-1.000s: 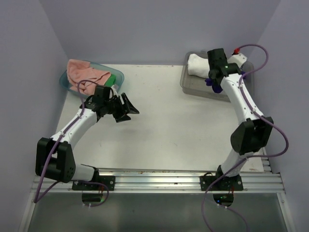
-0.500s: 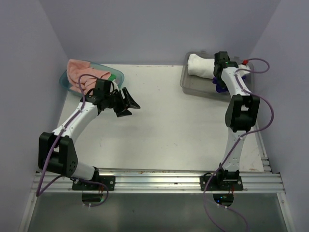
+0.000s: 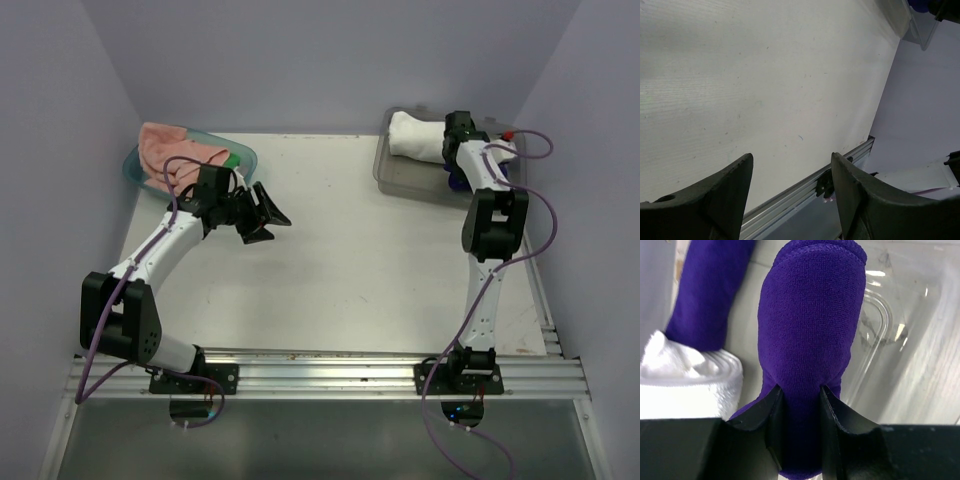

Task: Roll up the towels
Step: Place the rolled towel into the container, then grab a towel with the left arm, then move the towel to the center of the board

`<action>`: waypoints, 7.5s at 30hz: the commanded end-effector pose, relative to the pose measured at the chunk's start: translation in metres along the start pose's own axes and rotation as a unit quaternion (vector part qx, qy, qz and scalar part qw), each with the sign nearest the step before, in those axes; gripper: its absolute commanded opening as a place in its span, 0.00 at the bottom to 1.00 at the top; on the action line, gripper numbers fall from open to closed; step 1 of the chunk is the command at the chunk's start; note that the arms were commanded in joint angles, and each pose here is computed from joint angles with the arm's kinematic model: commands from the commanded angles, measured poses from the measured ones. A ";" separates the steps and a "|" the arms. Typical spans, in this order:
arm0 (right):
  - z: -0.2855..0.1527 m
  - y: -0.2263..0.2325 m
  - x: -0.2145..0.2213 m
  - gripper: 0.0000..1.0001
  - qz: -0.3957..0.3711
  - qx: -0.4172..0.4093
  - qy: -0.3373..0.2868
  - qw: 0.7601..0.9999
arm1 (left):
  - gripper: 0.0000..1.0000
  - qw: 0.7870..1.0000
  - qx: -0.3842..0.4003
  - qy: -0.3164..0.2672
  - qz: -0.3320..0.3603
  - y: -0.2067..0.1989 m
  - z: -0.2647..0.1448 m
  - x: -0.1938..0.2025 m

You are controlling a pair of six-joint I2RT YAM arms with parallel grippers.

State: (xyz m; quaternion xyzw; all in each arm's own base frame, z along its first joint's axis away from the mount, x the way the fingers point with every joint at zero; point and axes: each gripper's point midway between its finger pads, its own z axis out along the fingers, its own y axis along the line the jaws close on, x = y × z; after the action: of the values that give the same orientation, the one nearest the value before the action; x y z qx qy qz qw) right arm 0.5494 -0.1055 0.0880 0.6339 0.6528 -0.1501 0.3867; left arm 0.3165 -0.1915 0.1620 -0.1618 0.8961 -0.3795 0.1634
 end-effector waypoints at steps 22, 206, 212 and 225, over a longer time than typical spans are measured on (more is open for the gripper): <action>0.051 0.032 -0.045 0.00 0.112 -0.010 -0.081 0.990 | 0.66 1.000 -0.001 0.015 -0.020 0.000 0.009 0.012; -0.233 -0.156 0.235 0.54 -0.474 -0.381 0.299 0.736 | 0.00 0.953 -0.208 -0.210 0.071 0.081 -0.032 -0.134; -0.269 -0.119 0.235 0.00 -0.460 -0.417 0.290 0.729 | 0.00 0.945 -0.186 -0.248 0.106 0.038 -0.069 -0.152; -0.472 0.019 0.066 0.00 -0.265 -0.643 0.198 0.691 | 0.00 0.888 -0.159 -0.406 0.148 -0.046 -0.233 -0.241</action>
State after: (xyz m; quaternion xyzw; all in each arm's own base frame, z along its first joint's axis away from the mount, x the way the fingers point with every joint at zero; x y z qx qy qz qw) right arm 0.4347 0.2616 0.2784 0.0491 0.8416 0.2789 0.4600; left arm 0.4459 -0.0101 0.3423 -0.1876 0.8394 -0.1201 0.4958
